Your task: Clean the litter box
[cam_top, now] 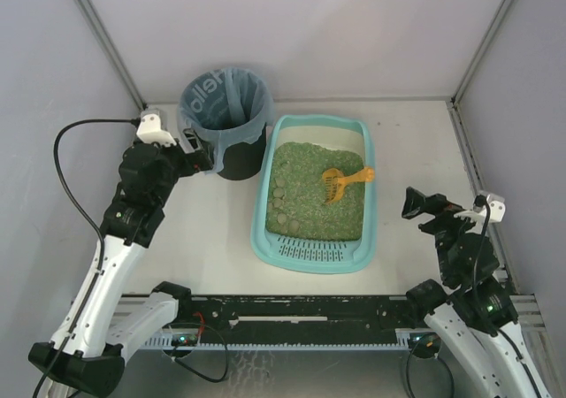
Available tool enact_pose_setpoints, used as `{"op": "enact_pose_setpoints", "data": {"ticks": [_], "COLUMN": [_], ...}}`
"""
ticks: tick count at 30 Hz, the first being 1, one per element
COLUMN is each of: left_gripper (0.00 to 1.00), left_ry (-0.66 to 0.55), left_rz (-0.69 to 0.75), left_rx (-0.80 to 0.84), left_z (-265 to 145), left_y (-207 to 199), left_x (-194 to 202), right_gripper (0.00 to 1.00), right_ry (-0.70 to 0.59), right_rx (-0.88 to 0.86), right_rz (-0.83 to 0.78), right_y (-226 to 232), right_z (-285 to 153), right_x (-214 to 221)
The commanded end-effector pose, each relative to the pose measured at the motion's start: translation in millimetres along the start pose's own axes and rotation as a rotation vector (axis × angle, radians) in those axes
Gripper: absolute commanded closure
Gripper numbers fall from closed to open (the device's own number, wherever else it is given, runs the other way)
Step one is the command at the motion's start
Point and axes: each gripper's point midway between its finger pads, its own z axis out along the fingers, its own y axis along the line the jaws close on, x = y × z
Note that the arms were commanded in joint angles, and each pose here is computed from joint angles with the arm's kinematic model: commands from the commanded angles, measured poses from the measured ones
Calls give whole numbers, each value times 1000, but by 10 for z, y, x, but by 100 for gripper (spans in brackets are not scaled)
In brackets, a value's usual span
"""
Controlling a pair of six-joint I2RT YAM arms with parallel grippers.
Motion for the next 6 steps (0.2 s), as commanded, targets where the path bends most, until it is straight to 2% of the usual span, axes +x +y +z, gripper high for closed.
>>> {"op": "enact_pose_setpoints", "data": {"ticks": [1,6], "left_gripper": [0,0], "left_ry": [-40,-36], "left_rz": [1,2], "left_rx": [-21,-25], "left_z": [18,32], "left_y": [52,59], "left_x": [-49,-41], "right_gripper": [0,0], "right_ry": [-45,-72], "right_rx": [-10,-58], "right_rz": [36,39], "right_y": [5,56], "right_z": [-12,-30], "right_x": [-71,-91]}}
